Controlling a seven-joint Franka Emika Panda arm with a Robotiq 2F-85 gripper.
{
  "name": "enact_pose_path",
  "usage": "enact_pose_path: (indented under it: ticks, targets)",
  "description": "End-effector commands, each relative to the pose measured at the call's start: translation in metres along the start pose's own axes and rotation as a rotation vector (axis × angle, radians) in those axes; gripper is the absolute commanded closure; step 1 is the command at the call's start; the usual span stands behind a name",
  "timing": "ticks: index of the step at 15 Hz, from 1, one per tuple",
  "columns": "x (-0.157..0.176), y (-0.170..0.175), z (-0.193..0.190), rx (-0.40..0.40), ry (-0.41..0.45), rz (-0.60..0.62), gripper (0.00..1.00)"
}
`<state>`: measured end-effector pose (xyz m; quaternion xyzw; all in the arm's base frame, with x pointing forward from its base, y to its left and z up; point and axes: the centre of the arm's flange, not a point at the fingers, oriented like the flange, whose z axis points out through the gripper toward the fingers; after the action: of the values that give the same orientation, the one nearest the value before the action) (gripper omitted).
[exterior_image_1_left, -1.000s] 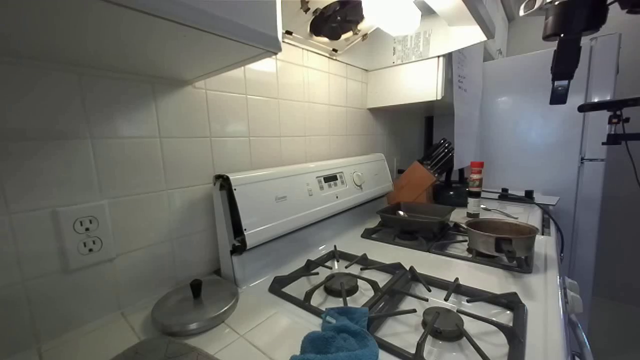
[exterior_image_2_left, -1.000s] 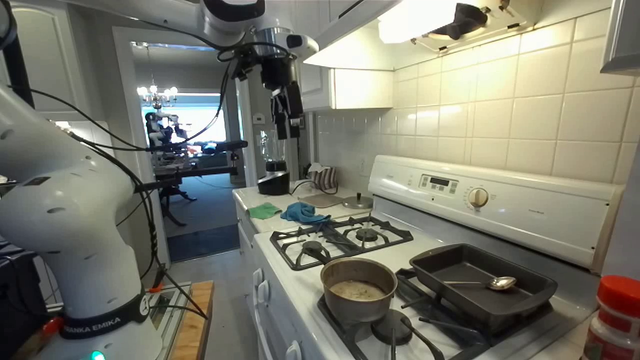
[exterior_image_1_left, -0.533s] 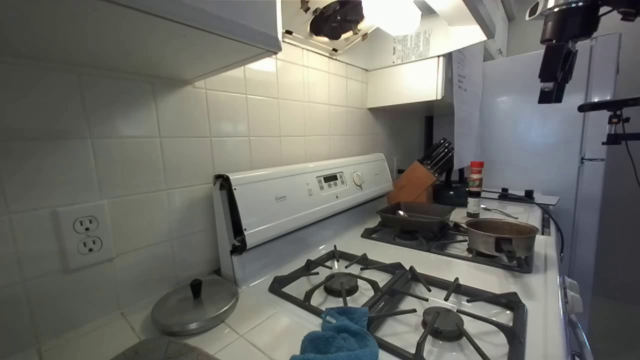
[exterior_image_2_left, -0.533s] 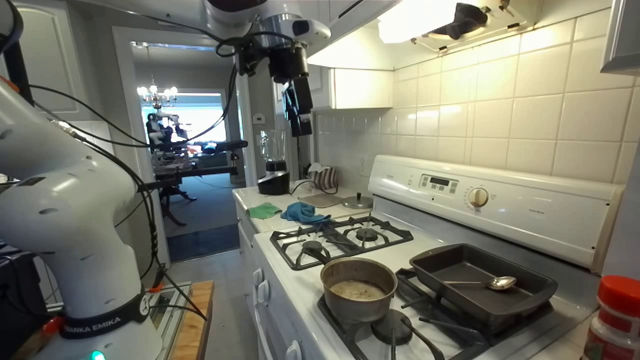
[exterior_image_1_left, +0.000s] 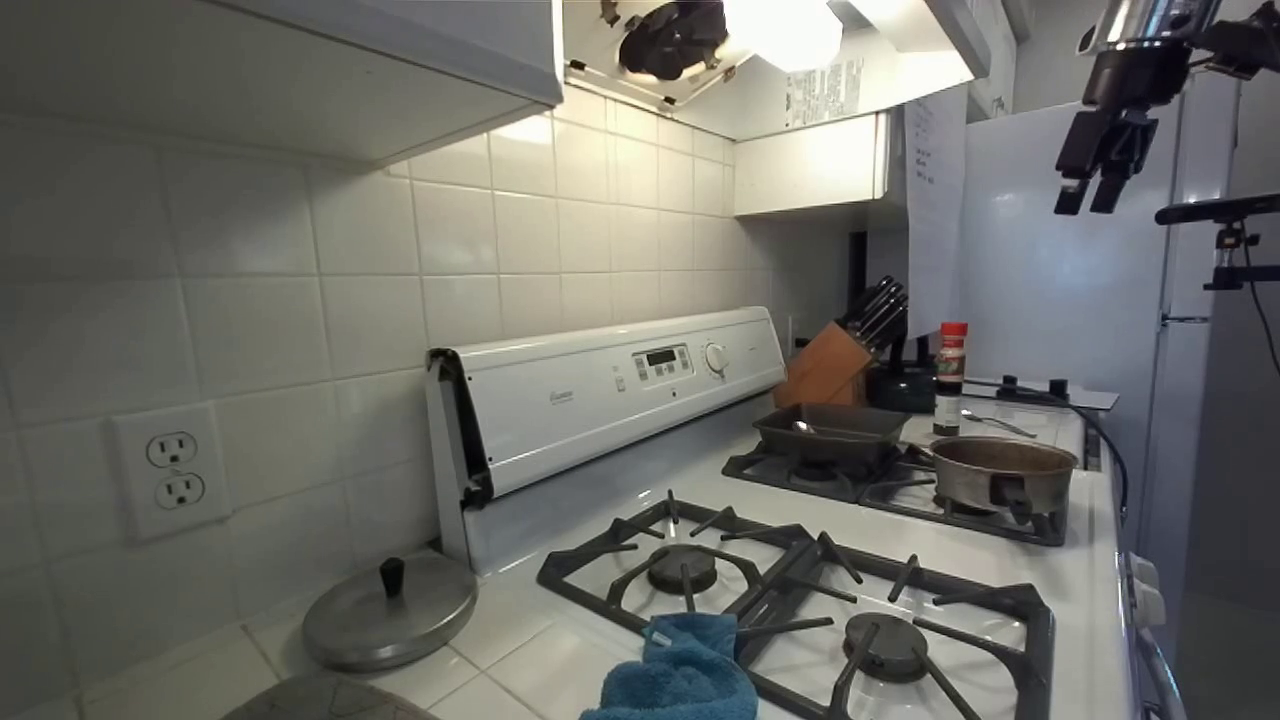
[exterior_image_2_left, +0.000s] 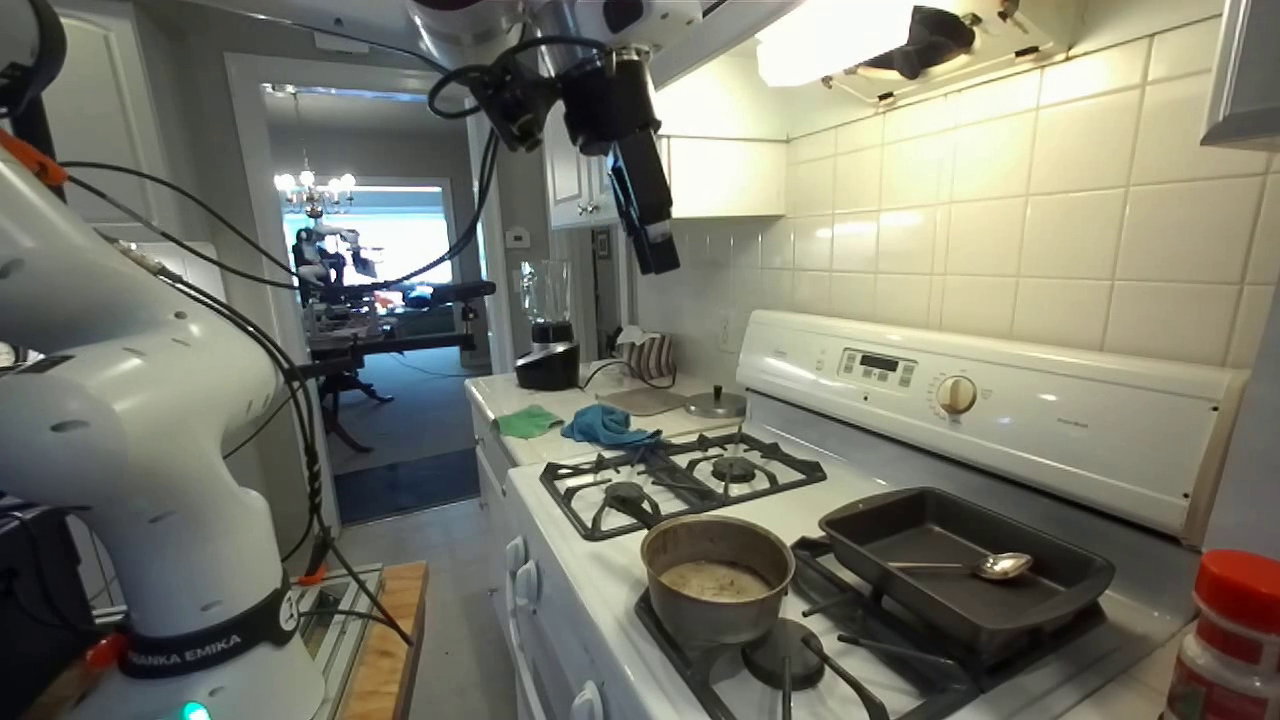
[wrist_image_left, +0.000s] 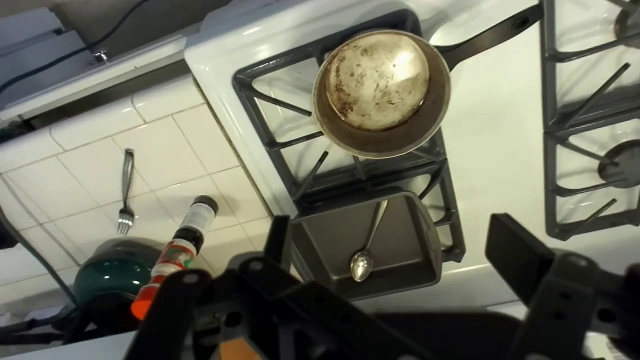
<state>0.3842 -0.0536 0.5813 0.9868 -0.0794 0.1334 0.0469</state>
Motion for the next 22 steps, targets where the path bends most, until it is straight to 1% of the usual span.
enact_pose_path:
  ticks: [1, 4, 7, 8, 9, 17, 18, 20, 22]
  targets:
    - [-0.005, 0.025, 0.013, -0.058, 0.032, 0.057, 0.00]
    - [-0.008, 0.043, 0.019, -0.091, 0.037, 0.082, 0.00]
    - [-0.009, 0.060, 0.033, -0.106, 0.016, 0.108, 0.00]
    - [-0.009, 0.062, 0.035, -0.102, 0.017, 0.128, 0.00]
    - [-0.007, 0.057, 0.026, -0.081, 0.004, 0.098, 0.00]
    - [-0.007, 0.061, 0.030, -0.081, 0.000, 0.115, 0.00]
    - [-0.004, 0.063, 0.032, -0.092, 0.006, 0.140, 0.00]
    - [0.010, 0.083, 0.042, -0.104, -0.024, 0.209, 0.00]
    - [0.019, 0.105, 0.054, -0.108, -0.030, 0.270, 0.00]
